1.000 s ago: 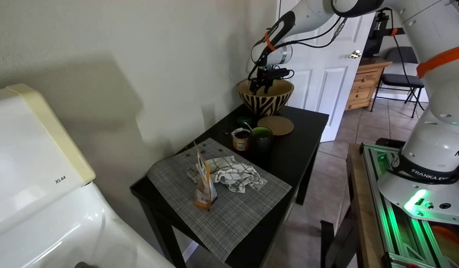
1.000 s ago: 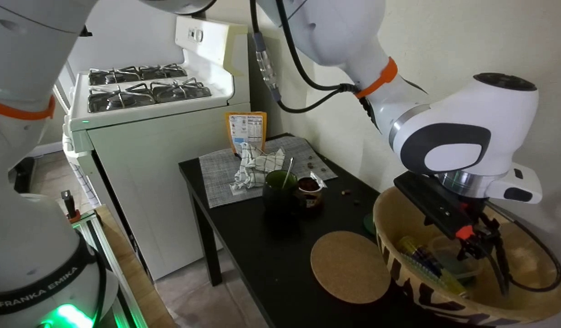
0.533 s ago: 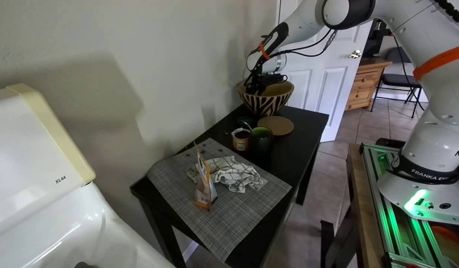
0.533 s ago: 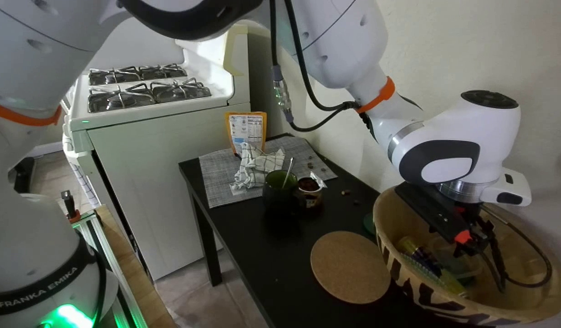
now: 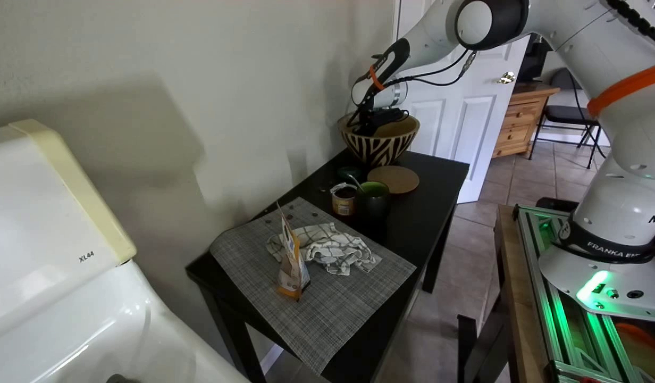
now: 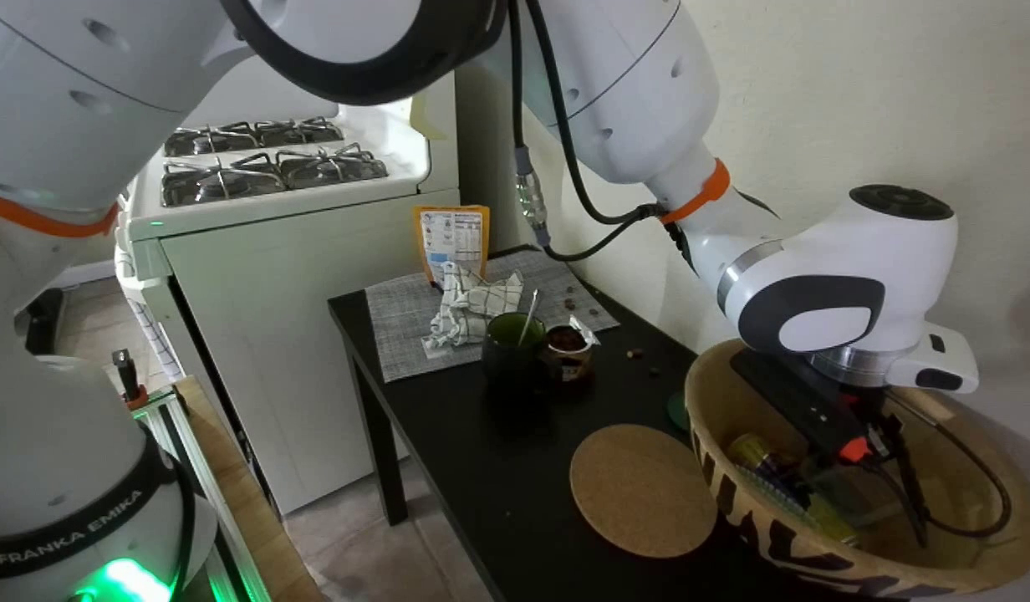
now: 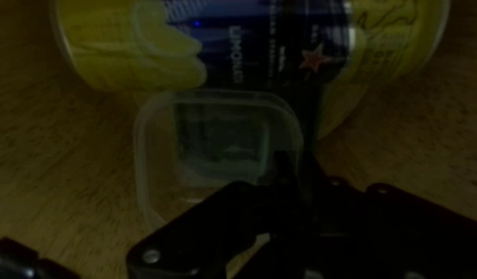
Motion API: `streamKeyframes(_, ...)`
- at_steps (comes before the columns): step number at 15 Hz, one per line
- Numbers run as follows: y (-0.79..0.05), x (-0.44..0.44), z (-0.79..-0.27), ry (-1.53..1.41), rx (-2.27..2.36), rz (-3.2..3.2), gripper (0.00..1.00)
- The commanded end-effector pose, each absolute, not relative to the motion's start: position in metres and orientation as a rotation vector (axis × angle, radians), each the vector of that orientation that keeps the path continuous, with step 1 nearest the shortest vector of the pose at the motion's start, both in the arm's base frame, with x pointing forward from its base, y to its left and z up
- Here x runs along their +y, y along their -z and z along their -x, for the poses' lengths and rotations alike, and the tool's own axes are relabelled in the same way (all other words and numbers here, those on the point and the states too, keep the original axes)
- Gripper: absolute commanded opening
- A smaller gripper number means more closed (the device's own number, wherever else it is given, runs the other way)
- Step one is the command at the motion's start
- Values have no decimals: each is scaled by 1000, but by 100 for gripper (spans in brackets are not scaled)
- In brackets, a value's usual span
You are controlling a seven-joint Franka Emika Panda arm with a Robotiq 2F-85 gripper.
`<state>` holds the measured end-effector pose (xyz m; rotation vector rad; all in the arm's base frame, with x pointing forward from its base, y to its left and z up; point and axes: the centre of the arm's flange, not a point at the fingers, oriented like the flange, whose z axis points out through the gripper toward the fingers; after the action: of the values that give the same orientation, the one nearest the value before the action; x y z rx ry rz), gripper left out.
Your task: Remove the clear bowl from the wooden bowl and put it on the placemat.
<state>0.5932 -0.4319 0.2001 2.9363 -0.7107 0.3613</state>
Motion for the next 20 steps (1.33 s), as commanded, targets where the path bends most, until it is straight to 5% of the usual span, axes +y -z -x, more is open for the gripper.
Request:
streamKeyframes(1, -215, -429, -583, -391, -692, -2934, 0)
streamKeyframes(13, -363, -346, -500, -563, -680, -3017, 2)
streamKeyframes(20, -367, -228, -458, -445, -288, -3169, 2)
